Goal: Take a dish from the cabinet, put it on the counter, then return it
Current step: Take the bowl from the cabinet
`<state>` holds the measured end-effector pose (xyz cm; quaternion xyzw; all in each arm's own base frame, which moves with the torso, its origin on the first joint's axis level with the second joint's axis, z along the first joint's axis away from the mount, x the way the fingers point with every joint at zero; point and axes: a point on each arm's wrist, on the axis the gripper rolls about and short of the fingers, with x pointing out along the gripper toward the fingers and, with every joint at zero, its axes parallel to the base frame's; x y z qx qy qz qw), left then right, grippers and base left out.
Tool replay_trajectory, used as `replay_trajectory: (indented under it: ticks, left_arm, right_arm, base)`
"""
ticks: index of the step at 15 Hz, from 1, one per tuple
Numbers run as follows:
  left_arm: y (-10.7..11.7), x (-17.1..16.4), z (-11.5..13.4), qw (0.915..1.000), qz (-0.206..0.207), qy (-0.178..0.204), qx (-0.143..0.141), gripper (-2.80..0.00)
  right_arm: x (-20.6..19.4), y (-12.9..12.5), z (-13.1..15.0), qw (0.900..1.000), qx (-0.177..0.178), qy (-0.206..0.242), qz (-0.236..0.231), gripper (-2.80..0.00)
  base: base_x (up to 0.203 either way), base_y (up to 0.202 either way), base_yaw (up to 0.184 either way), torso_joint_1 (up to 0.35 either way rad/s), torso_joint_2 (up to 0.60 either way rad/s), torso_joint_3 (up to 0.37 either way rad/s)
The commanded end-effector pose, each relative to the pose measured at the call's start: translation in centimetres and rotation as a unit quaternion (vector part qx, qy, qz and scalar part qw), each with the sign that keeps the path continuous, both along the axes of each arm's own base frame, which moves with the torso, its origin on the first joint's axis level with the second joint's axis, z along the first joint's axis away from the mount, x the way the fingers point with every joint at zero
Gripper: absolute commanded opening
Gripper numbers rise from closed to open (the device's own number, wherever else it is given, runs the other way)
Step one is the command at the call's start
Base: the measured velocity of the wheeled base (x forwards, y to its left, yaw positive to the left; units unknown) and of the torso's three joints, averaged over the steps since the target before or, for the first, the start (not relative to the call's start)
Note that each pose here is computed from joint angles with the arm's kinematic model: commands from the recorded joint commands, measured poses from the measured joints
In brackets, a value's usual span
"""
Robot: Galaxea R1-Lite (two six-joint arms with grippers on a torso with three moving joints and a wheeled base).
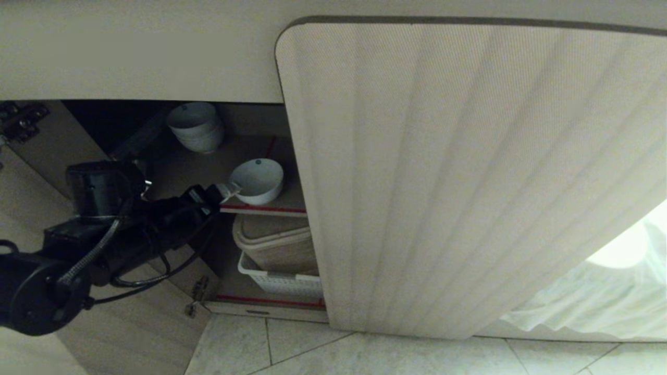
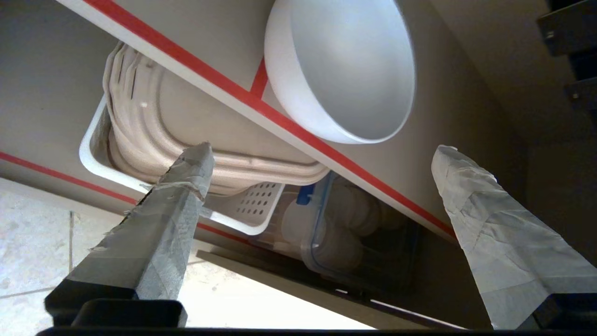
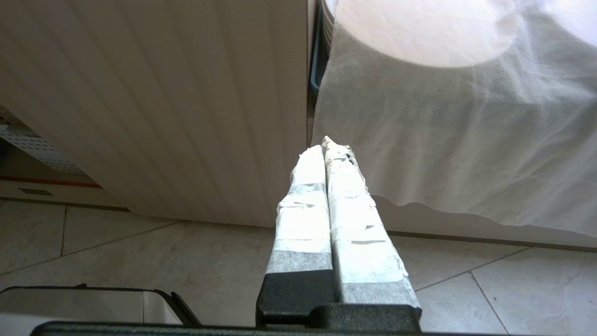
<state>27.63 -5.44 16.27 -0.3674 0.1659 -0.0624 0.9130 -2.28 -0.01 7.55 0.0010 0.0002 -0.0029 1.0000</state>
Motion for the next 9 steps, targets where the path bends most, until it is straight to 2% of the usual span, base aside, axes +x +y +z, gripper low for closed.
replay_trajectory:
  ticks: [1, 9]
  left_arm:
    - [-0.2, 0.9, -0.6, 1.0000, 0.000, 0.009, 0.000, 0.00]
    - [-0.5, 3.1, -0.2, 0.9997, -0.001, 0.020, 0.014, 0.00]
  right_arm:
    - [0.0, 0.0, 0.0, 1.000, 0.000, 0.000, 0.000, -2.80]
    - [0.0, 0.0, 0.0, 1.000, 0.000, 0.000, 0.001, -2.80]
  base:
    - [0.000, 0.000, 0.000, 0.000, 0.00, 0.000]
    - [0.000, 0.000, 0.000, 0.000, 0.00, 0.000]
